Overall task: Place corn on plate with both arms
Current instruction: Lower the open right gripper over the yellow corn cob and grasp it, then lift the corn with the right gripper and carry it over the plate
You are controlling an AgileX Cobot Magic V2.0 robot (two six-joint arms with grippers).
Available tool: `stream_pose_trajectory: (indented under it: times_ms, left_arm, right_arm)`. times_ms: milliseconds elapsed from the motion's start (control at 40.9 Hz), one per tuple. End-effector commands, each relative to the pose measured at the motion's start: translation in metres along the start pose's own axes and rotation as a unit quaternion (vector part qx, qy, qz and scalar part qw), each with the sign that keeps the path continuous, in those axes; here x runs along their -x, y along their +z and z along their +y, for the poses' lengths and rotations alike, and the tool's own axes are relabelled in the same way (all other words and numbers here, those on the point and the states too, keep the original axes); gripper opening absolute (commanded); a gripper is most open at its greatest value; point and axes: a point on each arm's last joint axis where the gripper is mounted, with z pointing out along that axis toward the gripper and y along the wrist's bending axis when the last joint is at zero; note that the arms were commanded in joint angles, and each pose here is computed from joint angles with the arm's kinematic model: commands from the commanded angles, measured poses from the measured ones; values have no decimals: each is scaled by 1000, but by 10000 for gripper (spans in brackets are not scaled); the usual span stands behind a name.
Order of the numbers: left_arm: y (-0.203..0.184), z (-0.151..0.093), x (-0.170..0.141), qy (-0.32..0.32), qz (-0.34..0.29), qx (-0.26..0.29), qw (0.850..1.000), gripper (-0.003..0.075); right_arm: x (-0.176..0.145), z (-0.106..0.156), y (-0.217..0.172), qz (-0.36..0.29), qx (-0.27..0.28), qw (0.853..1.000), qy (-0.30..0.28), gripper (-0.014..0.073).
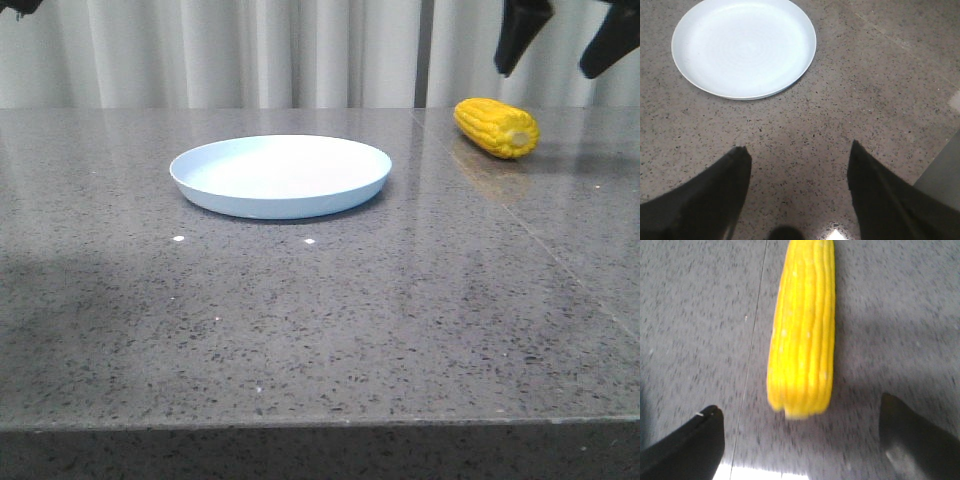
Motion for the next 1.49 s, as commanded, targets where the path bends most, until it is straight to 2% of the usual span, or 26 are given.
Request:
stream_pose_trajectory:
  times_ms: [0,244,293,366,464,537,635,782,1001,1075,1172,1319,1466]
  left_arm:
    - [-9,-2,13,-5,-53,1,999,420]
    - [-9,-2,13,-5,-53,1,999,420]
    - [-9,-2,13,-5,-53,1,999,420]
    - [-9,-2,13,-5,-53,1,999,420]
    - [-9,-2,13,-5,-53,1,999,420]
    - [-9,-2,13,-5,-53,1,999,420]
    - [-9,-2,13,-5,-53,1,999,420]
    - [-9,-2,13,-5,-53,1,999,420]
    - [-9,-2,13,-5,-53,1,999,420]
    - [-9,-2,13,-5,-53,1,999,420]
    - [-9,-2,13,-5,-53,1,999,420]
    - [-9,-2,13,-5,-53,1,999,420]
    - [-9,-2,13,-5,-53,1,999,420]
  right_arm:
    - [27,4,-9,-62,9,998,-4,646]
    - [42,2,35,-53,8,999,-4,641]
    - [42,2,41,-47,8,999,-4,621]
    - [41,1,50,-34,7,999,-3,536]
    - [40,1,52,-25,7,1000,-3,372]
    - [39,1,52,-21,7,1000,-3,309]
    - [40,2,47,-19,7,1000,-4,304]
    - [47,10,15,-42,15,999,-11,304]
    - [41,55,-45,-73,54,995,-50,304]
    - [29,78,-59,-80,80,991,-67,304]
    - [8,111,-72,-82,144,984,-63,304]
    - [-22,151,-67,-86,215,972,-45,304]
    - [-46,178,-45,-102,243,964,-32,304]
